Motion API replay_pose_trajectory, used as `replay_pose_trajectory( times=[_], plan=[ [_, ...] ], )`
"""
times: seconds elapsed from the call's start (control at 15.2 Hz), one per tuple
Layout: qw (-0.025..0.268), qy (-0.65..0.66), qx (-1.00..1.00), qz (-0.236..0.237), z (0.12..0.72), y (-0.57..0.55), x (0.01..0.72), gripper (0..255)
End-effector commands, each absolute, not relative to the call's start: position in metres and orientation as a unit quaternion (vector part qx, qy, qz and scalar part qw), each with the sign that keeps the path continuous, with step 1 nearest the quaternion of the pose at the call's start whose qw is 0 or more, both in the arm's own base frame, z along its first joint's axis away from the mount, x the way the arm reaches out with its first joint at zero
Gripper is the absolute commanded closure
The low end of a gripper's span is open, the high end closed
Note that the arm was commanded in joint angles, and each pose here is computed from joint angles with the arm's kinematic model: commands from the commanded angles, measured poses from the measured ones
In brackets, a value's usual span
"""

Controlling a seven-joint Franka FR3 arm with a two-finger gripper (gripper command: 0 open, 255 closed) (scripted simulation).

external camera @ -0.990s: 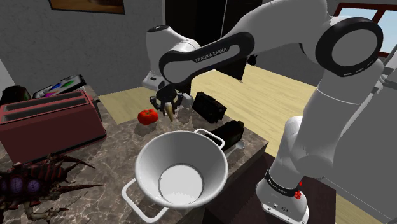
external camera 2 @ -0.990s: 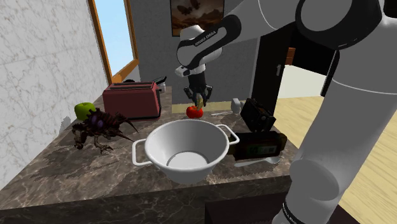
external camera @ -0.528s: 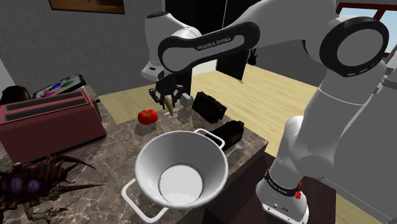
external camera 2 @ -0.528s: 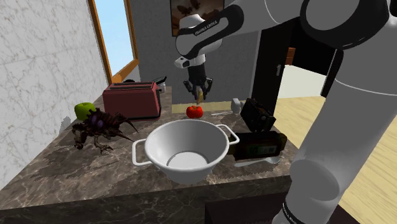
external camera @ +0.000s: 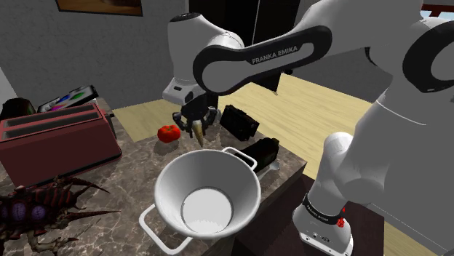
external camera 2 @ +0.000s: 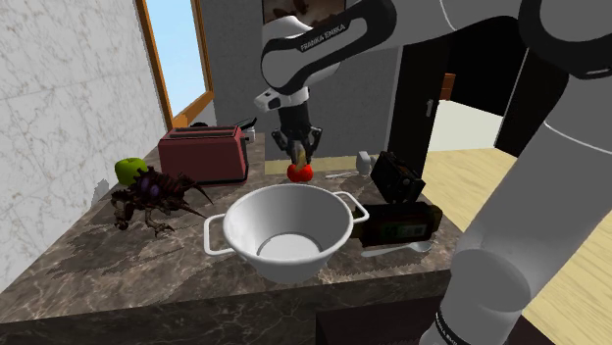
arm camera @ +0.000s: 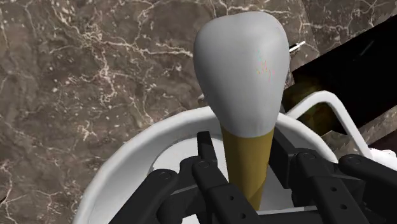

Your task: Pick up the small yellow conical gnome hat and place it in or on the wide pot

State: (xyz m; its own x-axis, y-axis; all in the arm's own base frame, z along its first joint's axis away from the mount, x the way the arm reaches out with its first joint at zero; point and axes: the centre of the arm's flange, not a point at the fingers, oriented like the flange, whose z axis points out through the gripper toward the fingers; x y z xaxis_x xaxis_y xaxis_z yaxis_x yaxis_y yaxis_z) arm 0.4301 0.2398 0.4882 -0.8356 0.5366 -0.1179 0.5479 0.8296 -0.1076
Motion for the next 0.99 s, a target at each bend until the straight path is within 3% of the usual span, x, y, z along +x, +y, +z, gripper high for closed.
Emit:
replay_pose_trajectory(
  times=[0.0,0.59,0.92],
  plan=[
    [0.041,0.955,0.284,-0.069,0.488,0.251,0.404,255],
    [0.041,0.955,0.284,-0.069,0.489,0.315,0.296,255],
    [0.041,0.955,0.284,-0.069,0.463,0.315,0.296,255]
  ],
)
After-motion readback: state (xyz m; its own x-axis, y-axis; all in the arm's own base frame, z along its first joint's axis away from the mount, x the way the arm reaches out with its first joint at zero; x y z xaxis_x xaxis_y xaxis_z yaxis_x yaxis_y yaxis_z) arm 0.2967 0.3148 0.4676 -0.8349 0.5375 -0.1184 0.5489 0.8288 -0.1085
